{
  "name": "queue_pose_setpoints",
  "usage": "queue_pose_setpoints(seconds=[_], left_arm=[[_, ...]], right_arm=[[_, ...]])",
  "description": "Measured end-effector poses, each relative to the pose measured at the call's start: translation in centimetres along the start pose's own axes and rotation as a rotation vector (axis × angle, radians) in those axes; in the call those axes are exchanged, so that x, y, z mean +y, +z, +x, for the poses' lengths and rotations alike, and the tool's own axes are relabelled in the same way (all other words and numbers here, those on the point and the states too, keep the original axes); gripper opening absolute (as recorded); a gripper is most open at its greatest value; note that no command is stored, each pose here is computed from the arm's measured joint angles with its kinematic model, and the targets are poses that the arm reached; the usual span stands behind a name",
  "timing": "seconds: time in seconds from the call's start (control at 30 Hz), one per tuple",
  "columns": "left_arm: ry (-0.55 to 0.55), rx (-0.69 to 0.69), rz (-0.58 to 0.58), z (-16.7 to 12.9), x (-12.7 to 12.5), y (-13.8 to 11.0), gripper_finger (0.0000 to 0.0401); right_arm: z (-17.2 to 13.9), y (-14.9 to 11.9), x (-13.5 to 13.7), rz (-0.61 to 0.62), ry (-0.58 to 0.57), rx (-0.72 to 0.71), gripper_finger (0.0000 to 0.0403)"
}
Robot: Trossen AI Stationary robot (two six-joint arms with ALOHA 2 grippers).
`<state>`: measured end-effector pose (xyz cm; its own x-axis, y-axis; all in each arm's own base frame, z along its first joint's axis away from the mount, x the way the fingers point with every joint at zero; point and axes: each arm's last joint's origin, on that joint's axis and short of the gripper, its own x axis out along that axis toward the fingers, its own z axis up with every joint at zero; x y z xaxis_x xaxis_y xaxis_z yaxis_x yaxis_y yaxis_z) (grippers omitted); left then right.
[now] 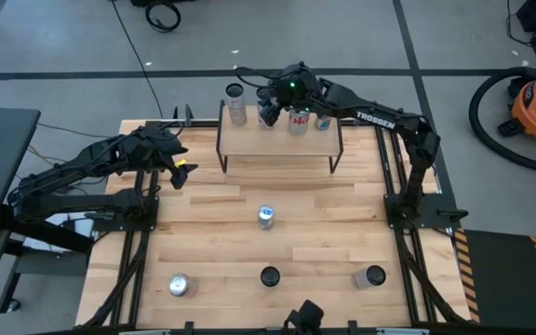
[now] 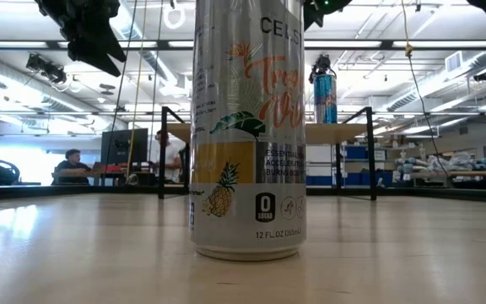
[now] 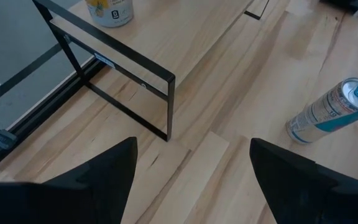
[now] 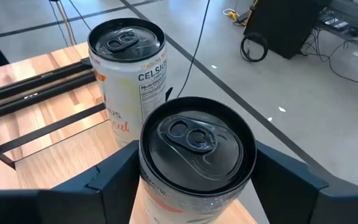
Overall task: Place canned beverage on shelf
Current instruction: Put the white soda can on the shelf
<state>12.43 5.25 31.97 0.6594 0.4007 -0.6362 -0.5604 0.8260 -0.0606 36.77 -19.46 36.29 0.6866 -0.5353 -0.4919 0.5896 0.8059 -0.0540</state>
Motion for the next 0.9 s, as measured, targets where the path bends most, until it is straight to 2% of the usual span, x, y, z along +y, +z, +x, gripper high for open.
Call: queue_pose_setpoints(seconds=[0.53, 0.9], left_arm=[[0.0, 0.0, 0.0, 0.0, 0.0, 0.0, 0.0313], [0.0, 0.0, 0.001, 0.0, 0.0, 0.0, 0.0313]], right_arm=[[0.29, -0.9, 0.08, 0.009, 0.011, 0.076, 0.0313], [-0.1, -0.15, 0.22, -0.011, 0.077, 0.034, 0.0331]])
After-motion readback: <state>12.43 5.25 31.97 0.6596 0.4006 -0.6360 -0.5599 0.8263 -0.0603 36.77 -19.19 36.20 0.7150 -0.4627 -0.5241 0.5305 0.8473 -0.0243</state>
